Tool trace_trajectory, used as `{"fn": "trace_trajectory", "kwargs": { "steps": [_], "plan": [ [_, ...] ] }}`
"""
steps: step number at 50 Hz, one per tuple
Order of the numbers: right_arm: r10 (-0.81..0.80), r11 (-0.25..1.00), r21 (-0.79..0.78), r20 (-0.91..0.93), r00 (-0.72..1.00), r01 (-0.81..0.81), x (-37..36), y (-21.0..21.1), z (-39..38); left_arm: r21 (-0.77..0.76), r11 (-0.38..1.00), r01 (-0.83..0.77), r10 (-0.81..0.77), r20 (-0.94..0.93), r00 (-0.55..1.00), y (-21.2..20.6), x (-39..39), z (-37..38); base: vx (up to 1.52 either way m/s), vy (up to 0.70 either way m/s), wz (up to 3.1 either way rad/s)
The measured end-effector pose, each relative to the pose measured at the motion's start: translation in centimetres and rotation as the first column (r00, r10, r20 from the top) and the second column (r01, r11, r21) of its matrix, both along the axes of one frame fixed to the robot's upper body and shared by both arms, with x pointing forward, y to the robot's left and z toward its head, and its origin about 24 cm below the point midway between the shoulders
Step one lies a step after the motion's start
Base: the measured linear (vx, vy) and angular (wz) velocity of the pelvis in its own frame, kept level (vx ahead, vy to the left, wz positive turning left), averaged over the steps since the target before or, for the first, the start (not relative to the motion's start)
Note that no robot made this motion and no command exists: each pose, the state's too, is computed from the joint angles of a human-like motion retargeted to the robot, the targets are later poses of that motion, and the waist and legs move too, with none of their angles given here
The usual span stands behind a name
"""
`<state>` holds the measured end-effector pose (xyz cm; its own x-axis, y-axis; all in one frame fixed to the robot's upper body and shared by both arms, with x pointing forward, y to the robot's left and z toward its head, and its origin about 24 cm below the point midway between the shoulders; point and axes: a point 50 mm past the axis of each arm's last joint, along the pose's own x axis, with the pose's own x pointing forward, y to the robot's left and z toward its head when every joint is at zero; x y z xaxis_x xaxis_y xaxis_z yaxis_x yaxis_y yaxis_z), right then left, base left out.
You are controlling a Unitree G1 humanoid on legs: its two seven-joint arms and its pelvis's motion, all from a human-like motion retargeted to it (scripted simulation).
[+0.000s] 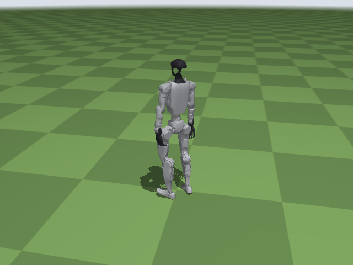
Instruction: In place motions
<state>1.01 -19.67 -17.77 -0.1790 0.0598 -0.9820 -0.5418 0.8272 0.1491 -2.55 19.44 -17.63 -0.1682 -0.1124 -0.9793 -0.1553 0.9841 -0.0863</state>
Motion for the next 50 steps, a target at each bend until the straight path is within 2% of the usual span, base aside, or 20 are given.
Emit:
{"fn": "trace_trajectory", "kwargs": {
  "steps": [37, 50],
  "plan": [
    [0.012, 1.000, 0.005, 0.009, 1.000, -0.012, 0.2, 0.2, 0.0, 0.007, 1.000, -0.011, 0.011, -0.008, 1.000, 0.0, -0.4, 0.0, -0.01, 0.00, -0.01],
    [-0.023, 0.999, -0.044, 0.052, 0.998, 0.025, 1.6, -2.0, 0.4, 0.001, 1.000, 0.008, -0.008, 0.038, 0.999, -0.3, 2.0, -0.1, -0.14, -0.02, 0.06]
  ]
}}
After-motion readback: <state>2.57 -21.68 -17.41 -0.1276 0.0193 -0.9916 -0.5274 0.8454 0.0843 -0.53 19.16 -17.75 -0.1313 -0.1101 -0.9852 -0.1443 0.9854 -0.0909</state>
